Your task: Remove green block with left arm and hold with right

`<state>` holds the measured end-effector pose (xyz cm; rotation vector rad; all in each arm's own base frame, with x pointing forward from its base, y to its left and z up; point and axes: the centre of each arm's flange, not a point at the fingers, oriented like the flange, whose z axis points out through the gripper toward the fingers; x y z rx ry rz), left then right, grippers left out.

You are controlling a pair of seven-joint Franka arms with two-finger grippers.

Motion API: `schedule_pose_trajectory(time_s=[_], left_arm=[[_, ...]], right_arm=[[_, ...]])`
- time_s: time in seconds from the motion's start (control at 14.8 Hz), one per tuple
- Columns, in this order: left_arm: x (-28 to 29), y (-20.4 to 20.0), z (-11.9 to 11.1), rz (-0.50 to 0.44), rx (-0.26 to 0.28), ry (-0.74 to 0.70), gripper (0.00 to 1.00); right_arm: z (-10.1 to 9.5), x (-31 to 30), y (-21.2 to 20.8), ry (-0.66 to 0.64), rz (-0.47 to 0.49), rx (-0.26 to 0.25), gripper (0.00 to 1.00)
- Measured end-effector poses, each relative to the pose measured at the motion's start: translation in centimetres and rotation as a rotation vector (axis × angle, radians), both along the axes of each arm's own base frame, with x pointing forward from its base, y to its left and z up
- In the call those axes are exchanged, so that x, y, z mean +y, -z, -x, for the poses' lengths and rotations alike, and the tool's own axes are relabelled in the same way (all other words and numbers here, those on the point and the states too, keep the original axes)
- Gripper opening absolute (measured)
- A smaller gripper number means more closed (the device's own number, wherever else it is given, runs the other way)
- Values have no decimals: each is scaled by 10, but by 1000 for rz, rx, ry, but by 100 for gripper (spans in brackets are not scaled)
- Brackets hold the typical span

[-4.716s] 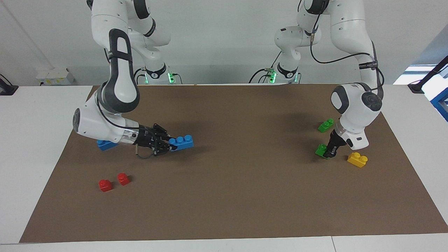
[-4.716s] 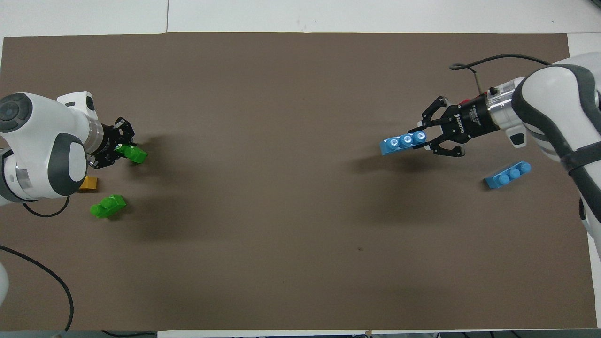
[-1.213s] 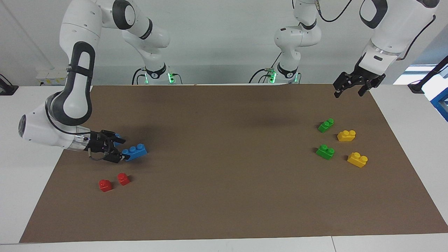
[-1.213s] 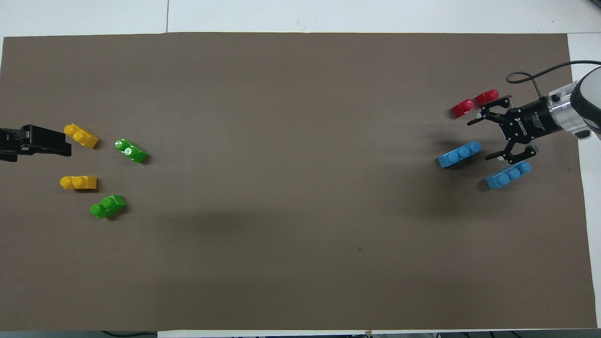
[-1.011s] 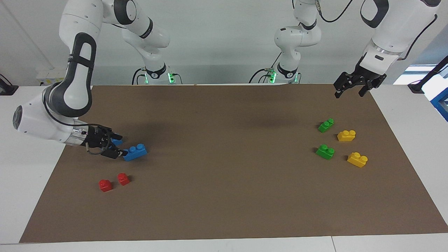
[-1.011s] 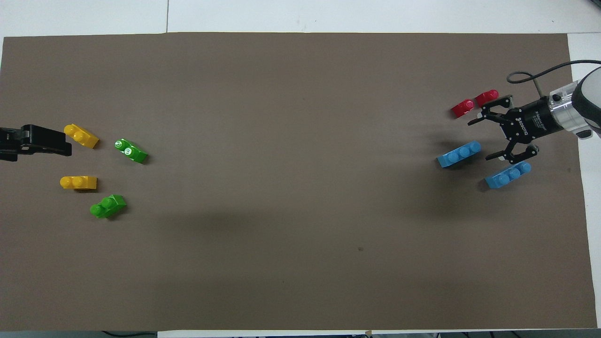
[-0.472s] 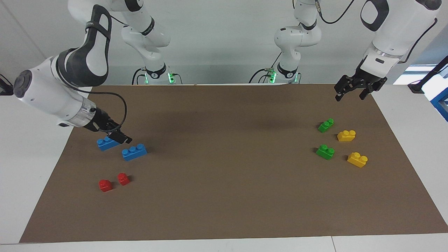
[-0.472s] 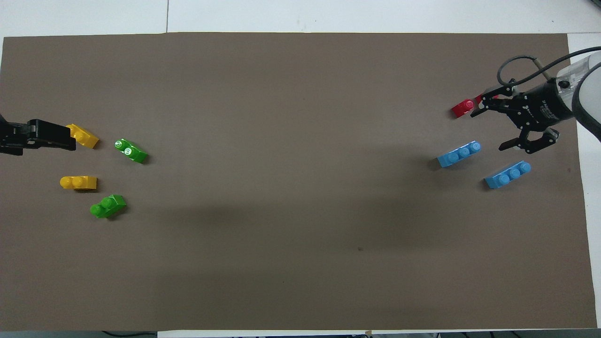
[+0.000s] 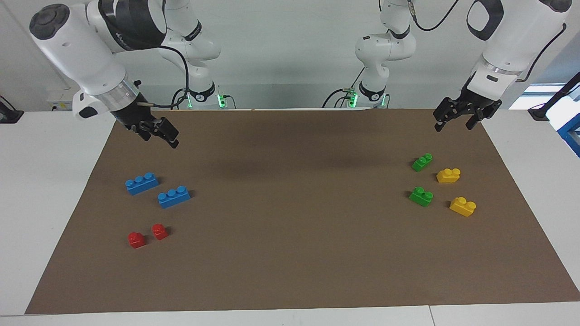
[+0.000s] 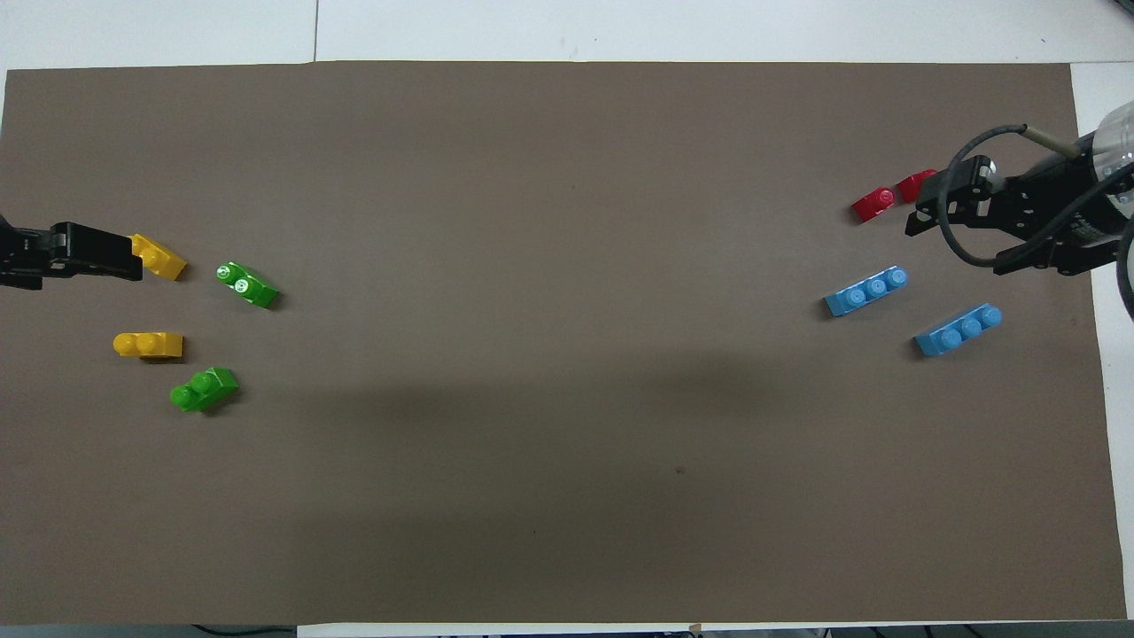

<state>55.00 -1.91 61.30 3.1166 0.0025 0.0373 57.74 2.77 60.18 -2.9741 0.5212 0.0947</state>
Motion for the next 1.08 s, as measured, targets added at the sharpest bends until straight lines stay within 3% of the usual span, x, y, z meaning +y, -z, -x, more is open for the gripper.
schedule_pose_trajectory(time_s=[0.13, 0.4, 0.74, 1.08], left_arm=[[1, 0, 0, 0, 0, -1, 100], [1, 0, 0, -1, 0, 0, 100], [1, 0, 0, -1, 0, 0, 100], [1, 0, 0, -1, 0, 1, 100]], right_arm=[[13, 12, -21, -86, 31, -29, 100], [44, 20, -44, -149, 34, 3, 100], [39, -1, -44, -401, 44, -62, 100], [36, -30, -41, -403, 68, -67, 100]])
